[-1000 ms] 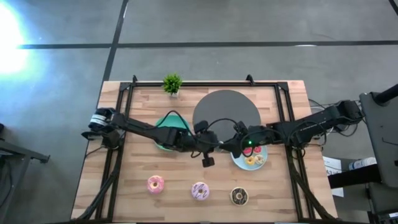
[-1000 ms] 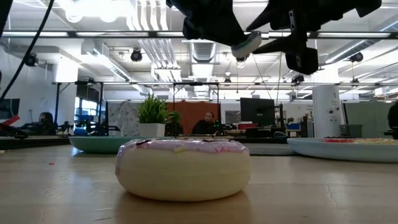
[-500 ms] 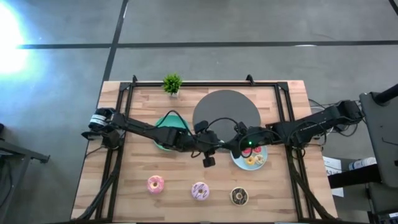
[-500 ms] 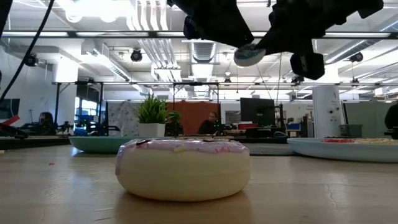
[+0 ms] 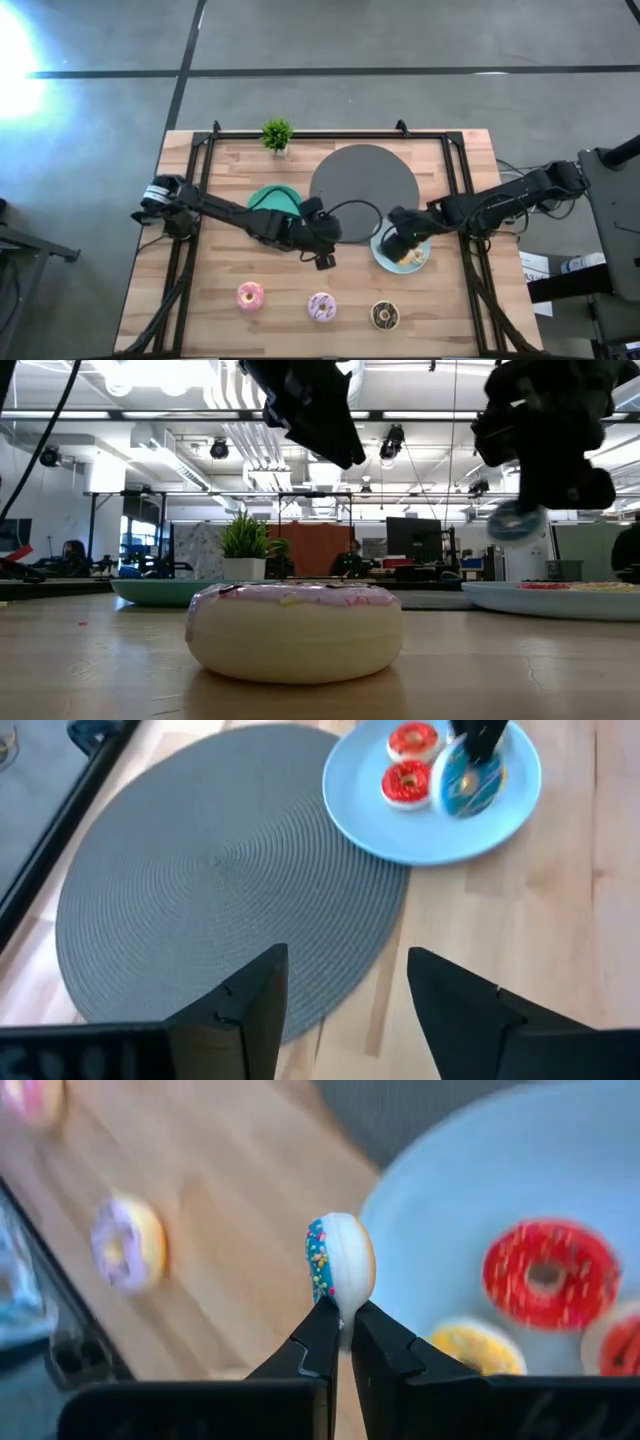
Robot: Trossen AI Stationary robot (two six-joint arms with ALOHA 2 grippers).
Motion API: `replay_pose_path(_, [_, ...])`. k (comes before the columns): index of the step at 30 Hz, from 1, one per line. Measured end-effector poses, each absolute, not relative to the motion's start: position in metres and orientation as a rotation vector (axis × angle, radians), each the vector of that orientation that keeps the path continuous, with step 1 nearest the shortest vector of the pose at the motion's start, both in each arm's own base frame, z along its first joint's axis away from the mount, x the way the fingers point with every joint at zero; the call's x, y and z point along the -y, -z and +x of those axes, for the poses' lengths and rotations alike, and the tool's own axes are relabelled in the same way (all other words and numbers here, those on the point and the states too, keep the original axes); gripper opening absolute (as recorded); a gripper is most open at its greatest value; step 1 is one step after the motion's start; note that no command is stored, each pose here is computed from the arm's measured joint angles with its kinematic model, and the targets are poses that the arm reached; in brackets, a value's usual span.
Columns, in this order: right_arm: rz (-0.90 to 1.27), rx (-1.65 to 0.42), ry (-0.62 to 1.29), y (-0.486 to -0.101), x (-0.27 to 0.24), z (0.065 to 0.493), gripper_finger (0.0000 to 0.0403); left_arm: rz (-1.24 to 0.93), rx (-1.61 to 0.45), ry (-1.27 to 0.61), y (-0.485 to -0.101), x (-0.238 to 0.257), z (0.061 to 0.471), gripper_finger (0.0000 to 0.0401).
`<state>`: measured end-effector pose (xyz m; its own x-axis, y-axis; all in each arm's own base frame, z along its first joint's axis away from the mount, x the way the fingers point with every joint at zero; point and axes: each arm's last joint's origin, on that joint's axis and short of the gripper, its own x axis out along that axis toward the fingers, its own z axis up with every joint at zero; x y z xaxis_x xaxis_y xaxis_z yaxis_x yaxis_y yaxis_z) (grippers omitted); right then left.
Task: Pick & Place donuts
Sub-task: Put the small blue donut on the blue plate
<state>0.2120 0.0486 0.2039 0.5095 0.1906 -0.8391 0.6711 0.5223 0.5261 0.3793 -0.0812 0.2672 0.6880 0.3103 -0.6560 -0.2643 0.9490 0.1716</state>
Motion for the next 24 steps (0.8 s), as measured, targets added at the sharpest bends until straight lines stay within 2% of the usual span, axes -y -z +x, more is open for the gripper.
replay_pose_path(9, [1.008,-1.164,0.359,-0.18,-0.051,0.212,0.0013,0.031,-0.758,-0.332,-0.266,0.085,0.377,0.0181])
replay_pose_path(20, [0.924,-1.233,0.38,-0.158,-0.054,0.232,0.0013,0.009,-0.778,-0.349,-0.264,0.084,0.375,0.0181])
replay_pose_path(24, [0.885,-1.226,0.412,-0.154,-0.053,0.234,0.0032,0.009,-0.802,-0.357,-0.262,0.084,0.373,0.0181])
